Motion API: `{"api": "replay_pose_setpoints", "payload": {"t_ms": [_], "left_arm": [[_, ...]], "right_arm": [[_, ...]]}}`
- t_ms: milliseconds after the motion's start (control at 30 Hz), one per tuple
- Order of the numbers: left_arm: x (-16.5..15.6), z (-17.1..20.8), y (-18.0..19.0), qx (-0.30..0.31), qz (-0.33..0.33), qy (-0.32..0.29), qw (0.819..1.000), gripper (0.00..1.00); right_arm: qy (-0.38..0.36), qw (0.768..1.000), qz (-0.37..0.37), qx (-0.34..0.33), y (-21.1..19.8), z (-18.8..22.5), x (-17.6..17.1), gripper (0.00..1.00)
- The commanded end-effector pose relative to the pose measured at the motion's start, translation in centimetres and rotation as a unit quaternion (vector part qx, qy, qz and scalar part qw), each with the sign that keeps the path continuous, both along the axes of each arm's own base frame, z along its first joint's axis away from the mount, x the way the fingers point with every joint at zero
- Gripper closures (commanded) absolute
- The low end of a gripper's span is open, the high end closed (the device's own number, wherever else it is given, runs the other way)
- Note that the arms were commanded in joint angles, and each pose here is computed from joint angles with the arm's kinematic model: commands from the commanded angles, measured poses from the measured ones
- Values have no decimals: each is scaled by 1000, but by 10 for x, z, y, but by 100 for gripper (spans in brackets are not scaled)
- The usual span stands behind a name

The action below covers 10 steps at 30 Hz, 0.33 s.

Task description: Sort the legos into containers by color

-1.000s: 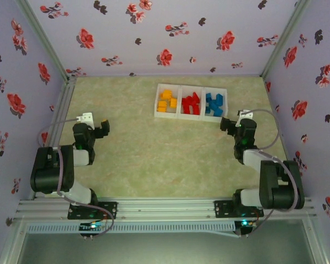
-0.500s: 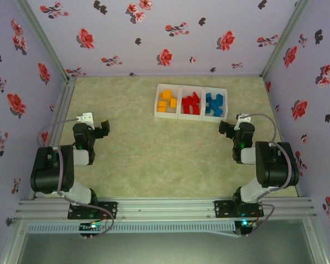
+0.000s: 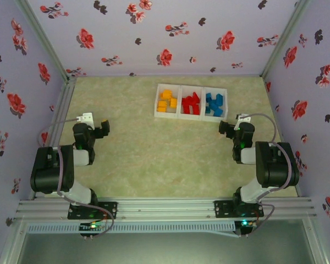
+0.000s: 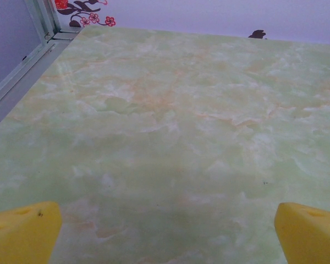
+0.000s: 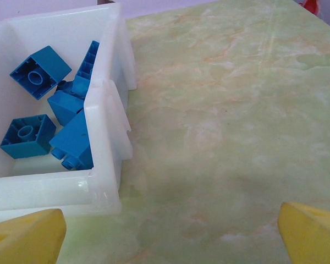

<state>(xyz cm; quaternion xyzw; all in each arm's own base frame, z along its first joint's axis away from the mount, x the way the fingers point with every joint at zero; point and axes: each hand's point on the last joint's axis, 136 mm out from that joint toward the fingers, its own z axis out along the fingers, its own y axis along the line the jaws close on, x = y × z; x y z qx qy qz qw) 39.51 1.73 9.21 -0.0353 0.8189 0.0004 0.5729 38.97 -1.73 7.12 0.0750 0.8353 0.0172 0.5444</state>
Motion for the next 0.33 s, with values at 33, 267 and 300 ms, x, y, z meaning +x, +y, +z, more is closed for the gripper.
{"api": "replay_pose_setpoints", "payload": {"t_ms": [33,267,300], "left_arm": [[2,3,3,16,6,-3,1000,0],[1,2,3,15,6,-3,1000,0],[2,3,3,16,6,-3,1000,0]], "right_arm": [[-21,1000,8,-4,2,14,9,1],[-23,1000,8,-4,2,15,8,1],[-23,1000,8,-4,2,15,8,1]]}}
